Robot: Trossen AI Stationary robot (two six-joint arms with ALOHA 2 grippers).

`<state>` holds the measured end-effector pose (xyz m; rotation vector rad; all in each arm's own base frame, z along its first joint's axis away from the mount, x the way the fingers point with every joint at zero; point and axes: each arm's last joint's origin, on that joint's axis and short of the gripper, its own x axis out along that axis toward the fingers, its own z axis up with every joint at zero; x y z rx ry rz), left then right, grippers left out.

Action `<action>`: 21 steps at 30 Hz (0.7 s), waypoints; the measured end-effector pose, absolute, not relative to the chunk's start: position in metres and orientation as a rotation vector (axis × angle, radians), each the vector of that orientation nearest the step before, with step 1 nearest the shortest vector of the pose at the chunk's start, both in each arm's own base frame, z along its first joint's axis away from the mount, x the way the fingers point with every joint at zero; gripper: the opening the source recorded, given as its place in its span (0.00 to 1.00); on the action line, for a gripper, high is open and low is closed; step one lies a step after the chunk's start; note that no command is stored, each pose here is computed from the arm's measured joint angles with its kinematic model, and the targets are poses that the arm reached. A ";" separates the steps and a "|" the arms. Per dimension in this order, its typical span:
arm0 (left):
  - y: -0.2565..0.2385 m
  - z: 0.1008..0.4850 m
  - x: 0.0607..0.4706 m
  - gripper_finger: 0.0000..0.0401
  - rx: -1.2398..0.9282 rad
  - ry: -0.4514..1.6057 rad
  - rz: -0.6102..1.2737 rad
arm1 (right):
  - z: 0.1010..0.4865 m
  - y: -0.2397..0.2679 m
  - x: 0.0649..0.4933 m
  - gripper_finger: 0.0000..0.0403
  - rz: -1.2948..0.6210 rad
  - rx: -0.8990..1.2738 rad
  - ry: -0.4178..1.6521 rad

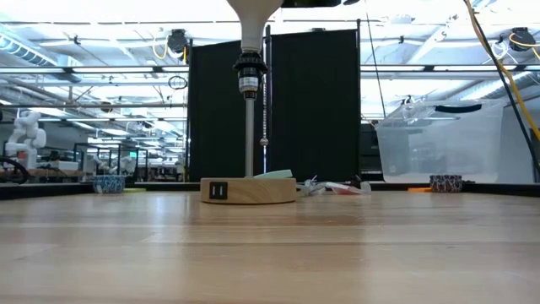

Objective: Screw lightbulb
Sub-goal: Insert the lightbulb into the lamp socket

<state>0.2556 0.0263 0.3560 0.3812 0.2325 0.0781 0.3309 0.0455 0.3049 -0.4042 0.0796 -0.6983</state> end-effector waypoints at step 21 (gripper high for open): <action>0.037 0.354 0.254 0.00 0.334 0.263 0.172 | 0.304 0.056 0.330 0.00 -0.653 -0.391 0.076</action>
